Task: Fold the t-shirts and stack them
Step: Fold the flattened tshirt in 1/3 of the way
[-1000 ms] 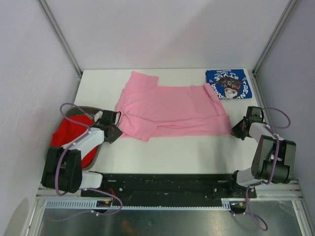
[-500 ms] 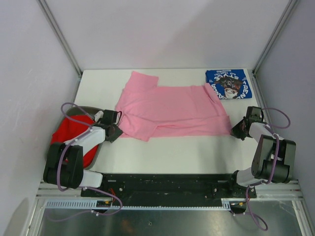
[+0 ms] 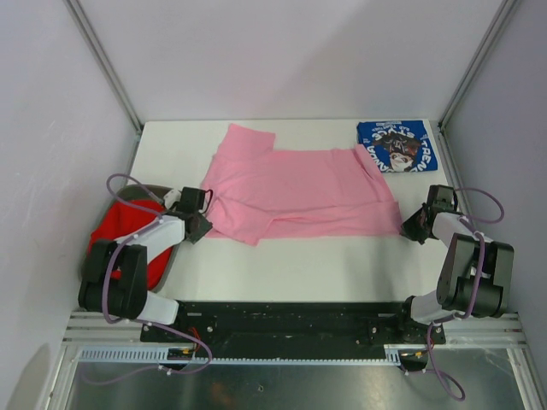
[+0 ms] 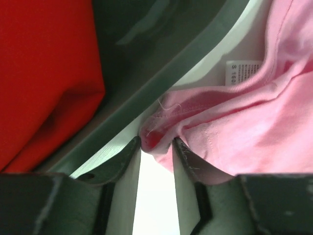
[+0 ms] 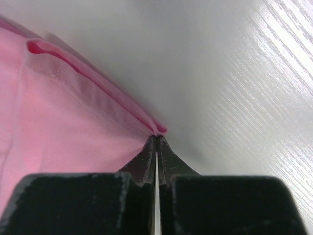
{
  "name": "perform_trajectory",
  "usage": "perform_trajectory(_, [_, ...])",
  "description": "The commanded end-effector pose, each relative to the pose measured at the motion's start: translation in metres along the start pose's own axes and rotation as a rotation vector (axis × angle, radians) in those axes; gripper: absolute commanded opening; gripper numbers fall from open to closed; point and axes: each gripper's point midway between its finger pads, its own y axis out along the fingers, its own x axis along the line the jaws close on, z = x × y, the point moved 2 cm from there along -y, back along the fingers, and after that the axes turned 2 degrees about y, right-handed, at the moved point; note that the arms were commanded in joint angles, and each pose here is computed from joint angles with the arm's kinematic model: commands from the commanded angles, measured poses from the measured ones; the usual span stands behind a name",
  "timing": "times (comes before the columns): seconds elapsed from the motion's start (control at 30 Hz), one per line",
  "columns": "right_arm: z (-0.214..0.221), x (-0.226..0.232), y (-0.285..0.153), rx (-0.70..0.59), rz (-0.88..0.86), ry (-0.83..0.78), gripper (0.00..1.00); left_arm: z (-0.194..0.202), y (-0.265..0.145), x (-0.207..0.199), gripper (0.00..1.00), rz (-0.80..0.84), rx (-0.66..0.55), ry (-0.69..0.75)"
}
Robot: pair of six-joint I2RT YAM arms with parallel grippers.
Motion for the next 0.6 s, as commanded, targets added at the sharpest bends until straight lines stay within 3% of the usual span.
perform_trajectory(0.0, [0.001, -0.013, 0.003, 0.004, 0.063, 0.0, 0.0, -0.013, 0.006, -0.007, 0.32, -0.01, -0.055, -0.003])
perform_trajectory(0.13, [0.002, -0.019, 0.001, 0.001, 0.094, 0.007, 0.0, -0.018, 0.001, -0.01, 0.09, 0.009, -0.07, -0.011])
perform_trajectory(0.2, [0.002, -0.022, -0.002, 0.0, 0.109, 0.02, 0.0, -0.02, -0.005, -0.009, 0.02, 0.026, -0.083, -0.021])
perform_trajectory(0.57, [0.014, -0.052, -0.023, 0.055, 0.228, 0.123, 0.0, -0.009, -0.038, 0.023, 0.0, 0.028, -0.106, -0.084])
